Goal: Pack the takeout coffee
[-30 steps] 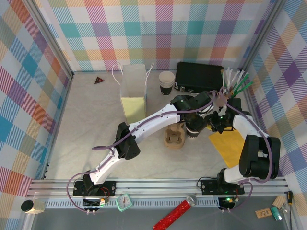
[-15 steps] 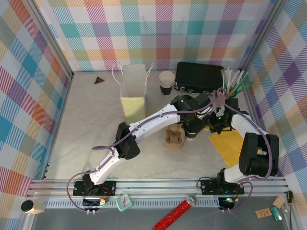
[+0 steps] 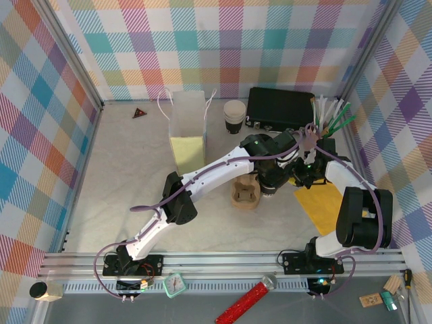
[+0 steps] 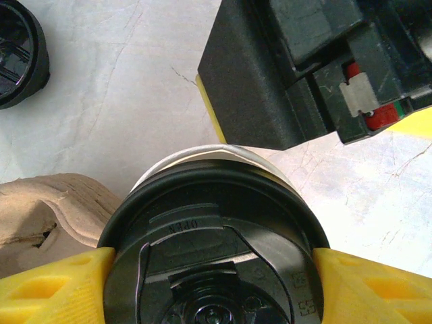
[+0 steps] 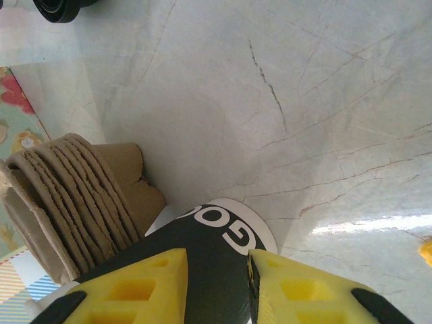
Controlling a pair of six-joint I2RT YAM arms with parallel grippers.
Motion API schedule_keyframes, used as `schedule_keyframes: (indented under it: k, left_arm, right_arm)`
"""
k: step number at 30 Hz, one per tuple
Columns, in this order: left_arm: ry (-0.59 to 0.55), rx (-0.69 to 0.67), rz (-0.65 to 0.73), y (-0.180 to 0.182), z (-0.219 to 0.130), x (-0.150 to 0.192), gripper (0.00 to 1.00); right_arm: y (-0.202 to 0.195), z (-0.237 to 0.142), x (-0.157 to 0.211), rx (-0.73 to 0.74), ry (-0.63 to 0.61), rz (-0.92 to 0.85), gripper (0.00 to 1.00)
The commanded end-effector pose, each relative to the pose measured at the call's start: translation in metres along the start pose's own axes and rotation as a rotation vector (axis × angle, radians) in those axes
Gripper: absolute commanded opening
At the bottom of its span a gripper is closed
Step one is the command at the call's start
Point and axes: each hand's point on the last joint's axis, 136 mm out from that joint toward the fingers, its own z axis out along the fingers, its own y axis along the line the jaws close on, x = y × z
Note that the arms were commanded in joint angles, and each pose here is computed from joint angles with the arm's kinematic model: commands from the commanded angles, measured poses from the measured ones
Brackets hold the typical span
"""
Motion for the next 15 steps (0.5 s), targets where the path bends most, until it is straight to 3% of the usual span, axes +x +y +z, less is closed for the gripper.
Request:
schedule_keyframes:
  k: [1, 15]
  left_arm:
    - [0.022, 0.012, 0.014, -0.0059, 0.0103, 0.0045, 0.71]
    - [0.022, 0.01, 0.017, -0.0062, 0.019, 0.004, 0.73]
  right_arm:
    - [0.0029, 0.0015, 0.0056, -0.016, 0.021, -0.018, 0.31]
    - [0.0017, 0.003, 0.0068, -0.014, 0.026, -0.017, 0.31]
